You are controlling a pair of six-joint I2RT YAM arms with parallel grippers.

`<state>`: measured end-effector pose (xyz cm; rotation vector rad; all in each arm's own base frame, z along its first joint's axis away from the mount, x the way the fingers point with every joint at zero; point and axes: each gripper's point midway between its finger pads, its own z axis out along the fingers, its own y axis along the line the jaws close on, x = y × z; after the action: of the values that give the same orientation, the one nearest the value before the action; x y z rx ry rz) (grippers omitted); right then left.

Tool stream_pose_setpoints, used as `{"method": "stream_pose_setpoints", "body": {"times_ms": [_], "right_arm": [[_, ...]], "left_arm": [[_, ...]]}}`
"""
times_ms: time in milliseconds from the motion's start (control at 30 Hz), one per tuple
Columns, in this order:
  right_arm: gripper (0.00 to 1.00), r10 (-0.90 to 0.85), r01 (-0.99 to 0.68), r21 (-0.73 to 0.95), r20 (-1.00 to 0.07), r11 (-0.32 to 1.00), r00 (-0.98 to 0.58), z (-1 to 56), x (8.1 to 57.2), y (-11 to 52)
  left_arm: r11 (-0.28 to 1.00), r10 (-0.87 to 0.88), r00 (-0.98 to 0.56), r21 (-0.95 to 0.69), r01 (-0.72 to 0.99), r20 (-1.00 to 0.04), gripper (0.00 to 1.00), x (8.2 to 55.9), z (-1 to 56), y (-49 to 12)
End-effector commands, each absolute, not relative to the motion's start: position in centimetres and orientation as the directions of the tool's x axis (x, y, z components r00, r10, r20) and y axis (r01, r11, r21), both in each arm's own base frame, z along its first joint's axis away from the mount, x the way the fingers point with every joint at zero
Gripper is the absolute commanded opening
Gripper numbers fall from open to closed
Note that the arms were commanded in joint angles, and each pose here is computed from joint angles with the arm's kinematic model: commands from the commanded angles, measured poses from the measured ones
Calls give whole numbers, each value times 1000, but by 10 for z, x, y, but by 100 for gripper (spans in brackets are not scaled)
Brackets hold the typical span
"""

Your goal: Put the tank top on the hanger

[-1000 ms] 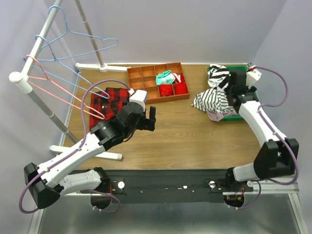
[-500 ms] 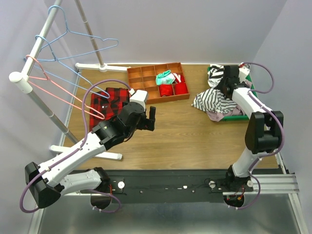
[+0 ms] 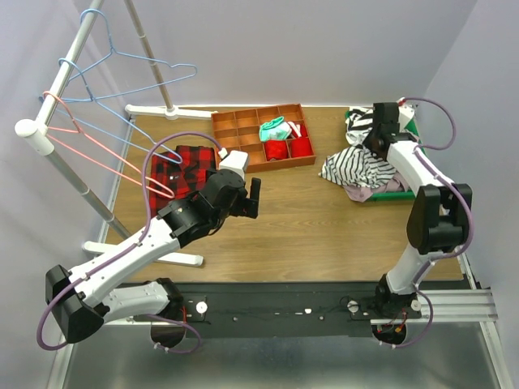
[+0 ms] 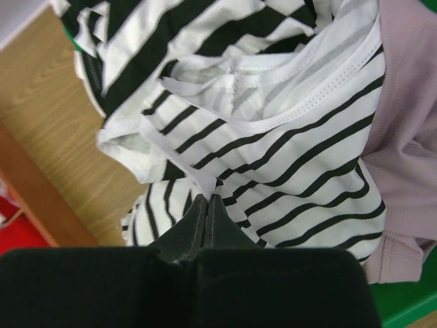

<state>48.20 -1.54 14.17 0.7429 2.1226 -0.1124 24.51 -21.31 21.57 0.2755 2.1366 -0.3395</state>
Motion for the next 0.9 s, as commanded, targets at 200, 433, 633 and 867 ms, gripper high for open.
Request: {"method": "stream_pose_setpoints", "body": {"times_ms": [200, 433, 633, 867], "right_arm": [[1, 489, 169, 459, -826, 872, -279, 359, 452, 38], [1, 470, -250, 573, -801, 780, -371, 435, 392, 131], [1, 396, -508, 566, -822, 649, -410, 478, 325, 210], [1, 383, -578, 604, -796, 548, -469, 475, 292, 226]], "left_arm": [[941, -24, -495, -187, 281, -868, 99, 248, 253, -205], [935, -89, -460, -234, 268, -883, 99, 249, 277, -203], [937, -124, -438, -251, 245, -890, 99, 251, 289, -198], [944, -179, -398, -271, 187, -900, 99, 254, 304, -182]]}}
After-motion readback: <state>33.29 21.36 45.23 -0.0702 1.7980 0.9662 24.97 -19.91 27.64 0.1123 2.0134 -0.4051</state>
